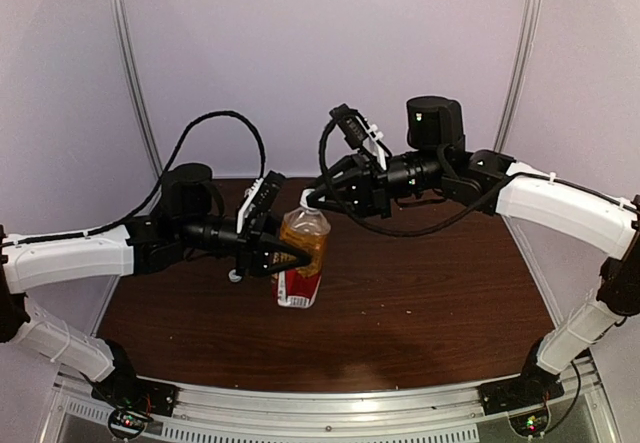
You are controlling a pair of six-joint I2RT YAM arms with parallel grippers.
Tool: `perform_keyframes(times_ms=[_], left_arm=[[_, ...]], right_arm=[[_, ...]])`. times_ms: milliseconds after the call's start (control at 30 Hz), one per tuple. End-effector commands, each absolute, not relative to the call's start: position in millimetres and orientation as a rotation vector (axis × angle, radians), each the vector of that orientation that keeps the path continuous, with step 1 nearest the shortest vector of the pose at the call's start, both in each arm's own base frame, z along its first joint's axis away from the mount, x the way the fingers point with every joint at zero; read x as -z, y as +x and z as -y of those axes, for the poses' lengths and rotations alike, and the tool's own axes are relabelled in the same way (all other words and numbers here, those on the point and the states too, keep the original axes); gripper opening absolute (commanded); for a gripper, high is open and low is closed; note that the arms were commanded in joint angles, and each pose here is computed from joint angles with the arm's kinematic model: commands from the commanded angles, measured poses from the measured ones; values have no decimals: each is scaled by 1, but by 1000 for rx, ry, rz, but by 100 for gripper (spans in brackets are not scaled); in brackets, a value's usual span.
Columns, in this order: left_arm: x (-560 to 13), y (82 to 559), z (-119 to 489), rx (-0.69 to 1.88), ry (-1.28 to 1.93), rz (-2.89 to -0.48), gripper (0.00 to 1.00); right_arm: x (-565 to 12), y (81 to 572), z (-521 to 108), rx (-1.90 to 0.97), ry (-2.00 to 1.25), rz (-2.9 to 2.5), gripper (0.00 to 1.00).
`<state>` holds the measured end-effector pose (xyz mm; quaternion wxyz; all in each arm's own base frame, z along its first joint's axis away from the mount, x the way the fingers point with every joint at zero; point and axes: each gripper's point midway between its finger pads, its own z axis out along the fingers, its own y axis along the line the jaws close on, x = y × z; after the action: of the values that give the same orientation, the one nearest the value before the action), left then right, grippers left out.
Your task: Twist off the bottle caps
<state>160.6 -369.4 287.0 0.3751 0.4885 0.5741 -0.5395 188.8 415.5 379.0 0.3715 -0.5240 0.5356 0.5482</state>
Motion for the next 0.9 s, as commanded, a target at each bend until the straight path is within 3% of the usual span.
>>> perform_keyframes(times_ms=[0, 67, 233, 400, 533, 867], left_arm=[[-323, 144, 367, 1444, 1285, -1274, 30], [-322, 147, 368, 1426, 1278, -1283, 30], [-315, 162, 369, 1345, 1231, -1357, 30], [-304, 183, 369, 1231, 1167, -1451, 30], [-299, 194, 369, 1180, 1129, -1498, 30], [-295, 211, 369, 1116, 1061, -1556, 30]], right_arm=[[-374, 186, -416, -1421, -1399, -1337, 16], [-376, 191, -415, -1403, -1356, -1378, 21], [-390, 207, -408, -1335, -1207, -1463, 47], [-407, 211, -399, -1316, -1084, -1481, 65], [-416, 223, -394, -1268, -958, -1530, 73], [-397, 258, -404, -1061, -700, -1733, 81]])
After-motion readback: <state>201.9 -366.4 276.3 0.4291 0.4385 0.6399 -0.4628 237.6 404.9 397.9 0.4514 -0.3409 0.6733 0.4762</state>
